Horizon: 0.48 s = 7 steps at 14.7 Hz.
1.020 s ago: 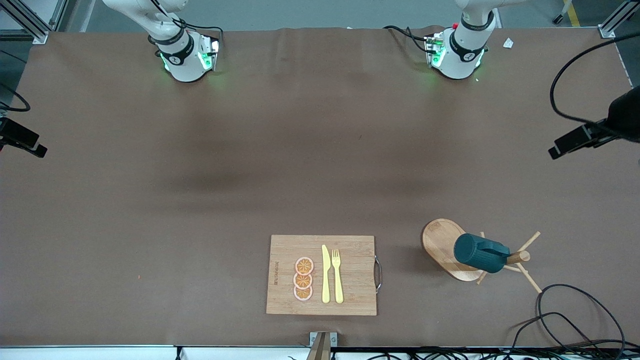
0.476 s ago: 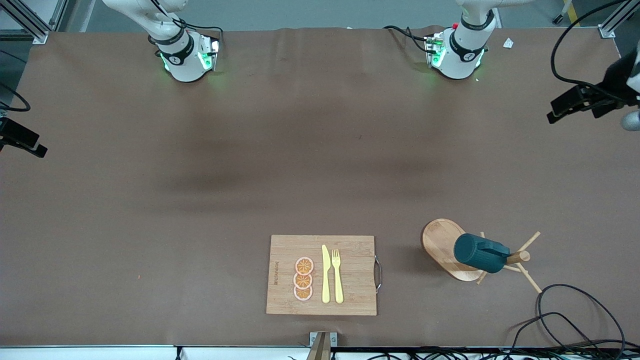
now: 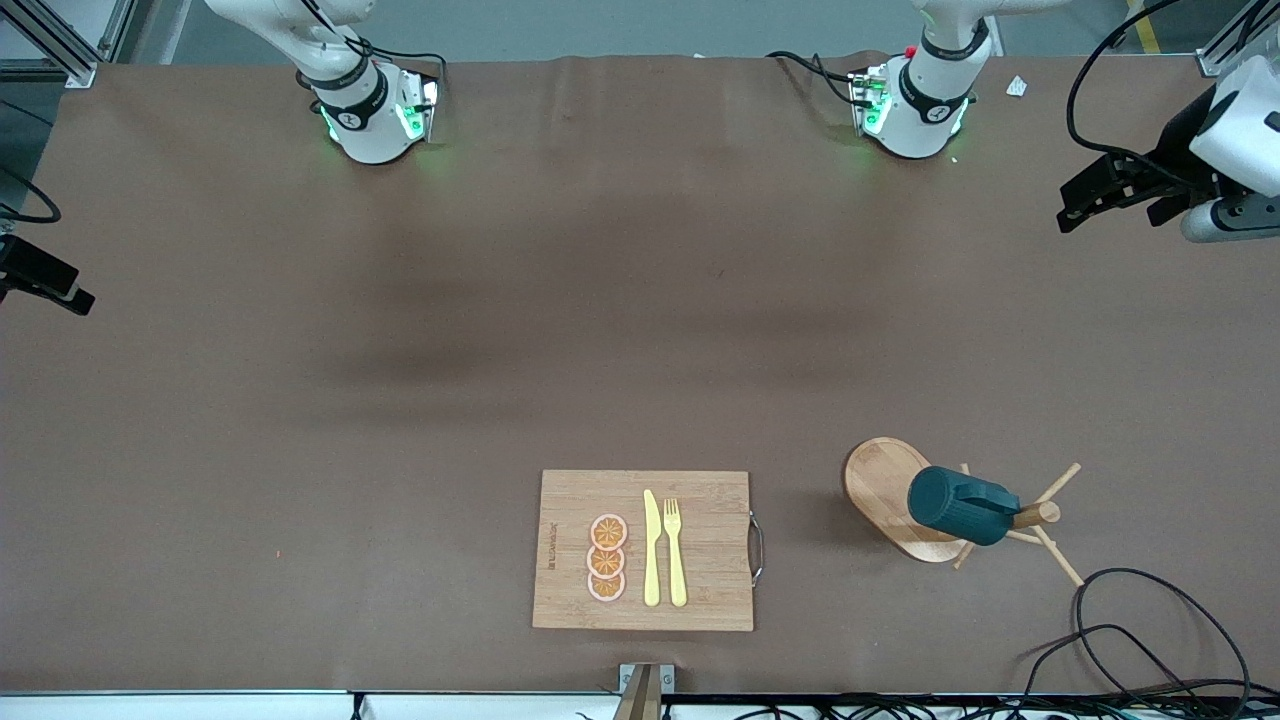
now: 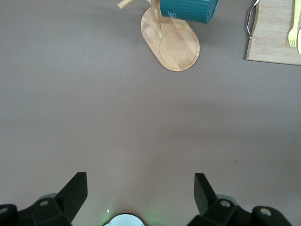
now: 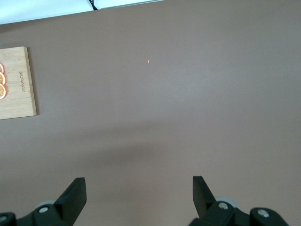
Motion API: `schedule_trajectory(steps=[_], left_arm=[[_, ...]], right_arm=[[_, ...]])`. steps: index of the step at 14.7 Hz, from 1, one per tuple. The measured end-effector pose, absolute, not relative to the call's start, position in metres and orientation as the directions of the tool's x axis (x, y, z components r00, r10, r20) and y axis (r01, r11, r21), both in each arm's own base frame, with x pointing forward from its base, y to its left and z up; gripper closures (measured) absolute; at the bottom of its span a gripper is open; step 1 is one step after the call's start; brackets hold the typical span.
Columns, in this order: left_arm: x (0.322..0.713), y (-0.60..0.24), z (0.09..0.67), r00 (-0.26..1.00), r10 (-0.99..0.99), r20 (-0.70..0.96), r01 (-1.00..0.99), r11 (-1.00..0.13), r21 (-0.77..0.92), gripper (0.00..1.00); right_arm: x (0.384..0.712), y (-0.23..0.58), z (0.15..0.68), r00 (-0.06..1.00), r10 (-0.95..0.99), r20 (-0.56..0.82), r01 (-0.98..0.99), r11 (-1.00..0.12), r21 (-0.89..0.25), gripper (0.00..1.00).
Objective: Pass cup and hang on rack
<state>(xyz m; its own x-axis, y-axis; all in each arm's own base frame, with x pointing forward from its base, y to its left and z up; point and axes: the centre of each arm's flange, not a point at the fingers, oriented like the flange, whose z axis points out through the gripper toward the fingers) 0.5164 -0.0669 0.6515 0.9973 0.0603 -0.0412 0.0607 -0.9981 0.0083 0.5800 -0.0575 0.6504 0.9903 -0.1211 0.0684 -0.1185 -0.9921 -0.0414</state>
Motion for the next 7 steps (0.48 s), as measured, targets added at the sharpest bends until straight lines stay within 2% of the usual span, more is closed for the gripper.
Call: schedule_trajectory(steps=[7], left_arm=[[0.5143, -0.0635, 0.6553, 0.997, 0.065, -0.033, 0.065, -0.998, -0.004, 0.0]], right_arm=[[0.58, -0.0573, 0.6504, 0.99, -0.121, 0.068, -0.118, -0.992, -0.041, 0.0]])
